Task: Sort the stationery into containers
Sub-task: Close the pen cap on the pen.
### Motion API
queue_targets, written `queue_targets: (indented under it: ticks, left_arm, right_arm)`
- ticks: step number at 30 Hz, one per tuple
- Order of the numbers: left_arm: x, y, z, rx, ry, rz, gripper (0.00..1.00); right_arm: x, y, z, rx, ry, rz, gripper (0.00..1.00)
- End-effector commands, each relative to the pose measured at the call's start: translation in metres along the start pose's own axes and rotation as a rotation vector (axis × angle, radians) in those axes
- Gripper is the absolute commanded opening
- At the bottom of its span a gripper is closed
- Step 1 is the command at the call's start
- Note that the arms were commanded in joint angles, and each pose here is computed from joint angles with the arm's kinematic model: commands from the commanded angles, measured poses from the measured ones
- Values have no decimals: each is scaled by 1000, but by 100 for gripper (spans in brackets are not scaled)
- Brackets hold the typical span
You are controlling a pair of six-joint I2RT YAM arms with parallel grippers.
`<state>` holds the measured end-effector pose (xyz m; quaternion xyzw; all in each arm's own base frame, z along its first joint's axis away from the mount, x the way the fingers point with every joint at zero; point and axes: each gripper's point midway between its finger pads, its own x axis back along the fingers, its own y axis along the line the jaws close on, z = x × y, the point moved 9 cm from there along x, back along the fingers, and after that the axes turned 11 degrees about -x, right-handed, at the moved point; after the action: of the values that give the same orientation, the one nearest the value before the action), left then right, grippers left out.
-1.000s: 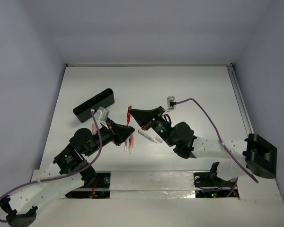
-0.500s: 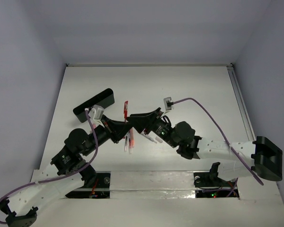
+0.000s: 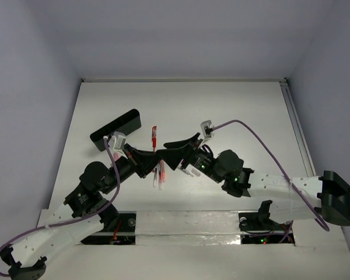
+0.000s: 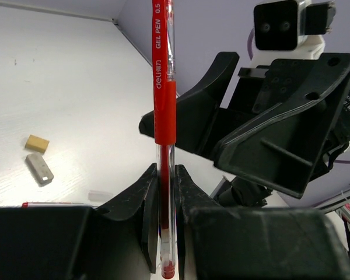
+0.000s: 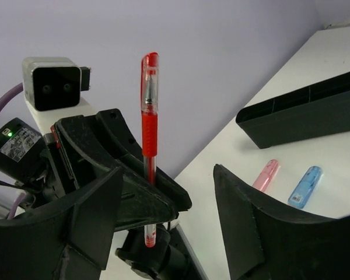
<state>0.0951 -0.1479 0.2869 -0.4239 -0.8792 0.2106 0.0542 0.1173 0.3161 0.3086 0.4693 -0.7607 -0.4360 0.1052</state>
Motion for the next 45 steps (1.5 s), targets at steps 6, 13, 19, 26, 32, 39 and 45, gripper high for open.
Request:
queue_targets:
  ticks: [6, 13, 19, 26, 32, 39, 45]
  left_arm:
    - [1, -4, 6, 32, -11, 72, 0]
    - [-1, -6, 12, 25, 25, 114, 0]
    - [3, -7, 8, 21, 1, 115, 0]
    - [5, -7, 4, 16, -19, 108, 0]
    - [5, -6, 6, 14, -8, 101, 0]
    - [4, -3, 7, 22, -6, 75, 0]
    - [7, -5, -3, 16, -33, 45, 4]
  right_arm:
    - [-14, 30, -16, 145, 64, -58, 76]
    - [-32, 29, -12, 175, 61, -63, 72]
    - [-36, 22, -6, 160, 75, -25, 57]
    - [-29, 22, -8, 144, 56, -24, 39]
    - [-25, 23, -14, 155, 38, -8, 36]
    - [-24, 23, -15, 159, 38, 9, 6]
    - [-28, 21, -17, 189, 31, 42, 0]
